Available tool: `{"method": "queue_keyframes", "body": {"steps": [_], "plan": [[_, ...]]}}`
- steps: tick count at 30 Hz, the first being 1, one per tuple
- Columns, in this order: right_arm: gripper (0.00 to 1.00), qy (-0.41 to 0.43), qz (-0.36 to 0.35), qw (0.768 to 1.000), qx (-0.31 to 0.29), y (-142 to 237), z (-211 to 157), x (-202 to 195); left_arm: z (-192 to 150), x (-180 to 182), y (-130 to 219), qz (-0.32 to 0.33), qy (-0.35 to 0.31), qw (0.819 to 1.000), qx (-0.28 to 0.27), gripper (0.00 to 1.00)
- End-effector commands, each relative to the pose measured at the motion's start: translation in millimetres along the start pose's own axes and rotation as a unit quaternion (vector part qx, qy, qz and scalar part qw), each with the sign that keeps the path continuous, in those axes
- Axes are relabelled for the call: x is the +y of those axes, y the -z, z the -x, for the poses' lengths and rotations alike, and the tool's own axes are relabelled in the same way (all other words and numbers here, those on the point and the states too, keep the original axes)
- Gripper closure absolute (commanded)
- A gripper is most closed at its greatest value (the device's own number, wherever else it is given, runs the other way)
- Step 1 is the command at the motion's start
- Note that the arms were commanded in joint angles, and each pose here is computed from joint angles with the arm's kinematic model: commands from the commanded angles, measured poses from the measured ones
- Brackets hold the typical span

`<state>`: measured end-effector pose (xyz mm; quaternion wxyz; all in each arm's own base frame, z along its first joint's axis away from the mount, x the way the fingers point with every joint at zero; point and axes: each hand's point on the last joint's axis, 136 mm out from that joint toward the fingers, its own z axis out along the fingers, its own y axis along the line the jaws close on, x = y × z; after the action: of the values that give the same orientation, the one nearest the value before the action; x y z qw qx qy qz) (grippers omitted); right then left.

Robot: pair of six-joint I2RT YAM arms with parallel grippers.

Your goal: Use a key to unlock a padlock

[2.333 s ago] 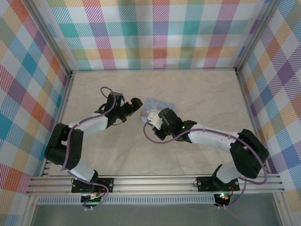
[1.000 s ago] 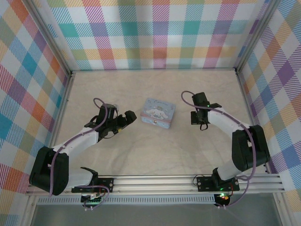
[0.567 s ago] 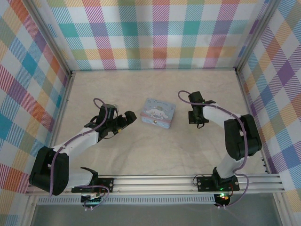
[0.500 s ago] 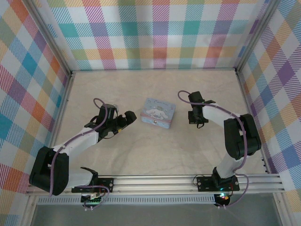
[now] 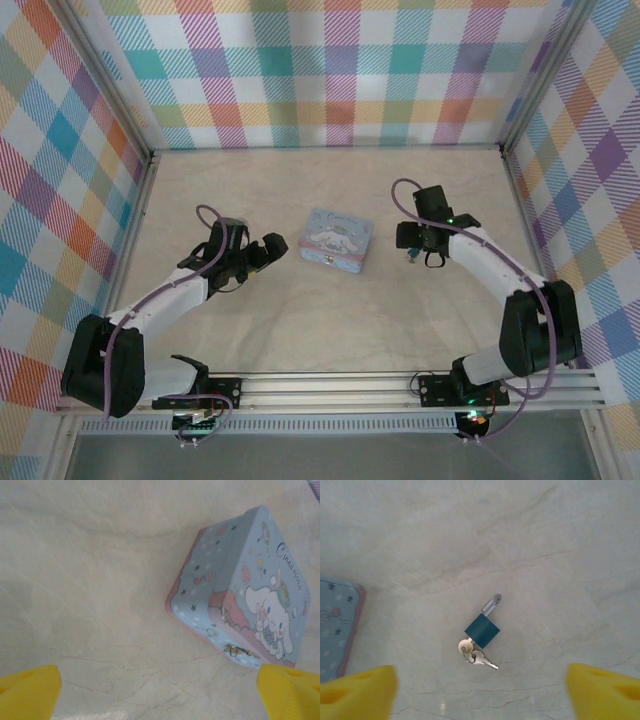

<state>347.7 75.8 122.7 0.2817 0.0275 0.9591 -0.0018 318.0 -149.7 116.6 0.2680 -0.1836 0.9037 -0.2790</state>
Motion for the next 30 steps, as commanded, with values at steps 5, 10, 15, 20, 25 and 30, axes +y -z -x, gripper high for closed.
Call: {"method": "queue_keyframes", "body": {"steps": [5, 10, 15, 20, 25, 30], "plan": [[0.0, -0.023, -0.001, 0.998, -0.063, 23, 11, -12, 50, 3, 37, 0.098, -0.074, 0.989, -0.083, 0.0], [0.0, -0.042, -0.068, 0.987, -0.141, 29, 25, -44, 86, 21, 57, 0.173, -0.138, 0.959, -0.174, 0.0], [0.0, -0.009, -0.115, 0.963, -0.244, 29, 34, -62, 121, 66, 77, 0.321, -0.219, 0.883, -0.264, 0.0], [0.0, -0.019, -0.138, 0.943, -0.301, 18, 32, -79, 133, 105, 57, 0.321, -0.194, 0.885, -0.276, 0.0], [0.0, -0.026, -0.112, 0.942, -0.314, -9, 29, -85, 138, 122, 29, 0.297, -0.191, 0.889, -0.293, 0.0], [0.0, -0.056, -0.074, 0.93, -0.356, -24, 29, -92, 138, 125, 18, 0.269, -0.218, 0.88, -0.324, 0.0]]}}
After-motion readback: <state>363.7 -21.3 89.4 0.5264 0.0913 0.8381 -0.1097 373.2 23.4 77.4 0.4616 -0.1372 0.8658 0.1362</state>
